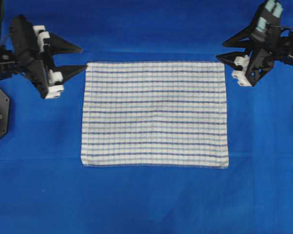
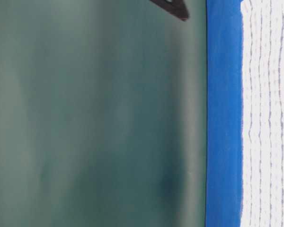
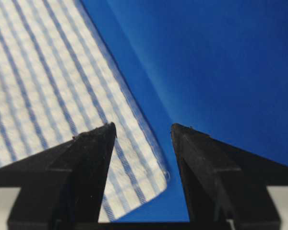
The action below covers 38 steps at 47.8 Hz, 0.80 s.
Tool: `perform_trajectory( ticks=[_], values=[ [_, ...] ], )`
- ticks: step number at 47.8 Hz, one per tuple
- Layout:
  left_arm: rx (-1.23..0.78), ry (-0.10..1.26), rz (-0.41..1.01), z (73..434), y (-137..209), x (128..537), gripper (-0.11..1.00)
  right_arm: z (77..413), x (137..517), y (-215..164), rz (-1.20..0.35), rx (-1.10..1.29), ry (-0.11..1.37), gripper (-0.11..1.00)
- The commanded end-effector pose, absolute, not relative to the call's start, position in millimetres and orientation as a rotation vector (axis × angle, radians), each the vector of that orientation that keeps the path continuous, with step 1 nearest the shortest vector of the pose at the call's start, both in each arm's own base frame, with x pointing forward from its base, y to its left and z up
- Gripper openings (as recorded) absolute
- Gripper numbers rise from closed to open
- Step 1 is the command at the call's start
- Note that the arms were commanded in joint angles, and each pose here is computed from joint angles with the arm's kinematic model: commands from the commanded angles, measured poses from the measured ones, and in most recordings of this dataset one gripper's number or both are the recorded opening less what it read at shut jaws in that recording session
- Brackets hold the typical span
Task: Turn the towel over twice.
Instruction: 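Grasp the towel's far left and right corners with both grippers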
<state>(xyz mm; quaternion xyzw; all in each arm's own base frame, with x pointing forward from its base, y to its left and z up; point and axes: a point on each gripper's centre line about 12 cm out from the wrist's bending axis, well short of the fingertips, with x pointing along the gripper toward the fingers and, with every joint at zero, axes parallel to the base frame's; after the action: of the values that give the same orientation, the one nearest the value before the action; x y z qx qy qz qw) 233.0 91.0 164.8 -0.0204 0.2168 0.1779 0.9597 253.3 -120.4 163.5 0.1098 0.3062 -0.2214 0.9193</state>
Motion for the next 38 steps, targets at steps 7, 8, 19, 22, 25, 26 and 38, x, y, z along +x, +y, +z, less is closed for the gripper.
perform_trajectory(
  ticks=[7,8,19,22,25,26,38],
  values=[
    [-0.061,0.464,0.416,140.2,111.2,244.2,0.82,145.5,258.0,-132.9,-0.485,0.249,0.687,0.57],
    [-0.064,0.47,0.42,137.1,112.8,244.7,0.81,142.8,257.6,-134.2,-0.489,0.252,0.696,0.57],
    [-0.088,0.539,0.455,108.4,126.3,248.3,0.79,116.3,257.3,-140.2,-0.506,0.275,0.756,0.57],
    [-0.094,0.552,0.464,102.3,129.3,247.5,0.78,112.1,258.4,-141.3,-0.508,0.277,0.758,0.57],
    [-0.101,0.566,0.474,95.9,132.0,246.1,0.78,108.3,259.0,-142.2,-0.509,0.279,0.764,0.57],
    [-0.103,0.57,0.477,94.1,132.7,245.7,0.78,106.5,259.4,-142.4,-0.509,0.28,0.769,0.57],
    [-0.122,0.619,0.496,76.5,140.6,246.5,0.73,95.7,258.2,-142.4,-0.513,0.292,0.793,0.56]
  ],
)
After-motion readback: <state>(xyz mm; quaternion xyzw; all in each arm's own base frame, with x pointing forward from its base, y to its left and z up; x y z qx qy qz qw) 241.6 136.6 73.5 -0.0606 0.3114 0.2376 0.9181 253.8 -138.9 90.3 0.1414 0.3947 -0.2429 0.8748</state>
